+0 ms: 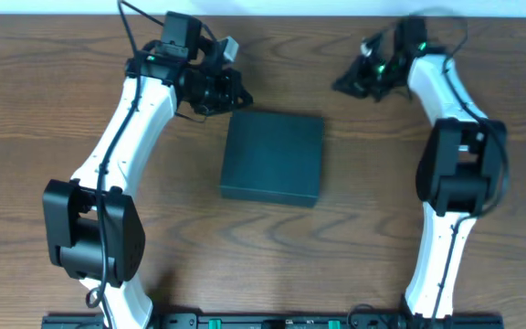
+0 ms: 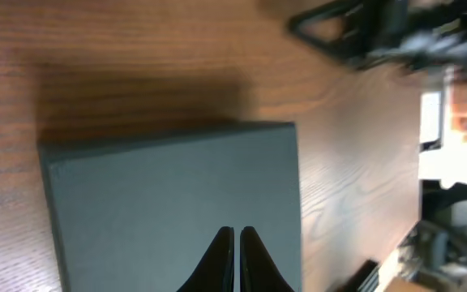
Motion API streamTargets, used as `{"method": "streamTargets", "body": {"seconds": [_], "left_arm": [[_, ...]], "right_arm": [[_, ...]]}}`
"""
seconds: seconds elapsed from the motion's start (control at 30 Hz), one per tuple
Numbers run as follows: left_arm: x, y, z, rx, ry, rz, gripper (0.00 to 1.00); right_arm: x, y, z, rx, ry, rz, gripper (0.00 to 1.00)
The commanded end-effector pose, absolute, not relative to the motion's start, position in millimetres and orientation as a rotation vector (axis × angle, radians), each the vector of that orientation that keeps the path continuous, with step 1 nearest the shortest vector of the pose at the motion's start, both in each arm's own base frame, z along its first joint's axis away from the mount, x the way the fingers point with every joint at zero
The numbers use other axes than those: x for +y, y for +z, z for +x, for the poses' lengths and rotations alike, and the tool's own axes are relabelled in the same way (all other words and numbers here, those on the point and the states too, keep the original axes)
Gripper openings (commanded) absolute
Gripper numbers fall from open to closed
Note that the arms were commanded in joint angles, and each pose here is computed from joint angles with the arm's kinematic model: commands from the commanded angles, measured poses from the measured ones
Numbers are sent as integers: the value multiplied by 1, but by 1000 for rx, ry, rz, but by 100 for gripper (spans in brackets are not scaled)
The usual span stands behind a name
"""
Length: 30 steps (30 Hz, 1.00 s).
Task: Pack container
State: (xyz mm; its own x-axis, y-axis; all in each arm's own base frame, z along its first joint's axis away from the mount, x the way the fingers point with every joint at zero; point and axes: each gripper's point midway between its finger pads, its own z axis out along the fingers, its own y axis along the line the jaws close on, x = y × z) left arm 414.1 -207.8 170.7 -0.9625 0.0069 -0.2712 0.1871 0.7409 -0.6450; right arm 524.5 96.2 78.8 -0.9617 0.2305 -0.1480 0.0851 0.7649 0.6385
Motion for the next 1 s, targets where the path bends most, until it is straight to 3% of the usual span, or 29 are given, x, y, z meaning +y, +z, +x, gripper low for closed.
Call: {"method": "streamTargets", "body": {"seconds": [0.0, 0.13, 0.4, 0.53, 0.73, 0.97], "left_arm": [[-206, 169, 407, 2682, -921, 314, 6], [-216, 160, 384, 2719, -862, 513, 6], [-247, 154, 338, 2674, -867, 946, 6], [-248, 149, 329, 2657, -849, 1044, 6], [-243, 110, 320, 2688, -873, 1039, 6], [-248, 86, 308, 2697, -973, 988, 6]], "right_arm": [[59, 178, 527, 2613, 473, -87, 2], [52, 236, 474, 2637, 403, -92, 2], [57, 274, 354, 2756, 304, -166, 2], [79, 225, 298, 2751, 326, -264, 2], [122, 125, 230, 2721, 668, -74, 2], [148, 55, 189, 2781, 817, 10, 2]]}}
